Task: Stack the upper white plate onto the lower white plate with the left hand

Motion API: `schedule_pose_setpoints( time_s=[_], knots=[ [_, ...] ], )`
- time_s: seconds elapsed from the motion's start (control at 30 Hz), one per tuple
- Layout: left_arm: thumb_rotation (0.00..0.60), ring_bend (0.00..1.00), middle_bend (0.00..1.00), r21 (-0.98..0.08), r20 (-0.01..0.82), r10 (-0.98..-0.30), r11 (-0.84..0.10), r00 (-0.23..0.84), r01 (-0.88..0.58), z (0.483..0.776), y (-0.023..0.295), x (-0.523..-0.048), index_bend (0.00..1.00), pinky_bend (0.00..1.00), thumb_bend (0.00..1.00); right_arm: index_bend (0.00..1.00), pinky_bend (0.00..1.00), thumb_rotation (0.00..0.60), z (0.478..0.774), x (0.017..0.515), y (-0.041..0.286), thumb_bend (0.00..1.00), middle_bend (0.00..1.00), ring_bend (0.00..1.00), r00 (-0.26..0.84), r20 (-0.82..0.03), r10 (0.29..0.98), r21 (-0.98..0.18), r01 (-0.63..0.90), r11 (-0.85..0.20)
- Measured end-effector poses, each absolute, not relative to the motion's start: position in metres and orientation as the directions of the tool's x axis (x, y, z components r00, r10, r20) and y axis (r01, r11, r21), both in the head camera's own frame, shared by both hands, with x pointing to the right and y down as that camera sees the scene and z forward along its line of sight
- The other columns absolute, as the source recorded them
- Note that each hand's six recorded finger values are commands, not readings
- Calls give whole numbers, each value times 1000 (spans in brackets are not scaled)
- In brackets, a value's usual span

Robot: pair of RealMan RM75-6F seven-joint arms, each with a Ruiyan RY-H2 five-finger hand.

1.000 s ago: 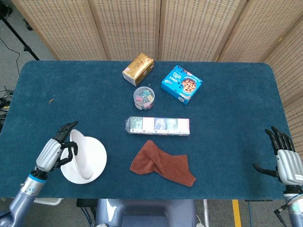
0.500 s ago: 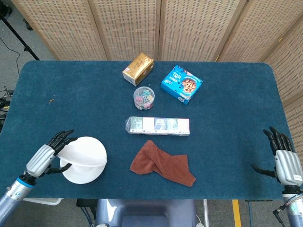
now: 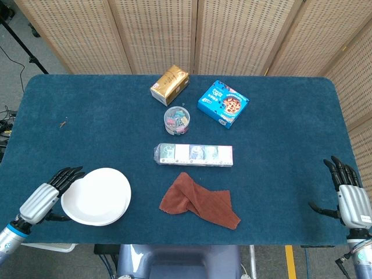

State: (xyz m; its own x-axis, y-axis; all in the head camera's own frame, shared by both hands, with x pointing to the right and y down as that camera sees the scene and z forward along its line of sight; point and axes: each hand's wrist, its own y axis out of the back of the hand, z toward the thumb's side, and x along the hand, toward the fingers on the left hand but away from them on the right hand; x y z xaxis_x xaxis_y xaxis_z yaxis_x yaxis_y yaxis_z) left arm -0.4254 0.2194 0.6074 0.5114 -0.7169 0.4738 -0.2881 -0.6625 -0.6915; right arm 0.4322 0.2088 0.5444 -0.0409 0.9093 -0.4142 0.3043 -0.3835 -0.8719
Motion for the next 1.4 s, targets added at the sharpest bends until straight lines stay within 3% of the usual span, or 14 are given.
schedule_pose_setpoints(
  time_s=[0.27, 0.57, 0.8, 0.97, 1.4],
  knots=[
    [600, 0, 0, -646, 616, -637, -745, 463, -165, 618, 240, -439, 0, 0, 84, 0, 0, 600, 545, 431, 209, 0, 0, 0, -41, -416, 908, -872, 303, -386],
    [600, 0, 0, -702, 641, -647, -712, 414, -26, 622, 244, -444, 0, 0, 84, 0, 0, 600, 545, 431, 210, 0, 0, 0, -40, -417, 908, -872, 301, -387],
    [600, 0, 0, -689, 665, -627, -724, 405, 10, 624, 253, -443, 0, 0, 84, 0, 0, 600, 544, 431, 210, 0, 0, 0, -41, -417, 908, -871, 303, -387],
    [600, 0, 0, -645, 733, -579, -758, 357, 95, 629, 265, -444, 0, 0, 74, 0, 0, 600, 543, 431, 210, 0, 0, 0, -40, -418, 908, -871, 303, -387],
    [600, 0, 0, -528, 783, -467, -848, 411, 42, 614, 284, -431, 0, 0, 59, 0, 0, 600, 543, 430, 210, 0, 0, 0, -37, -415, 909, -871, 305, -385]
  ],
)
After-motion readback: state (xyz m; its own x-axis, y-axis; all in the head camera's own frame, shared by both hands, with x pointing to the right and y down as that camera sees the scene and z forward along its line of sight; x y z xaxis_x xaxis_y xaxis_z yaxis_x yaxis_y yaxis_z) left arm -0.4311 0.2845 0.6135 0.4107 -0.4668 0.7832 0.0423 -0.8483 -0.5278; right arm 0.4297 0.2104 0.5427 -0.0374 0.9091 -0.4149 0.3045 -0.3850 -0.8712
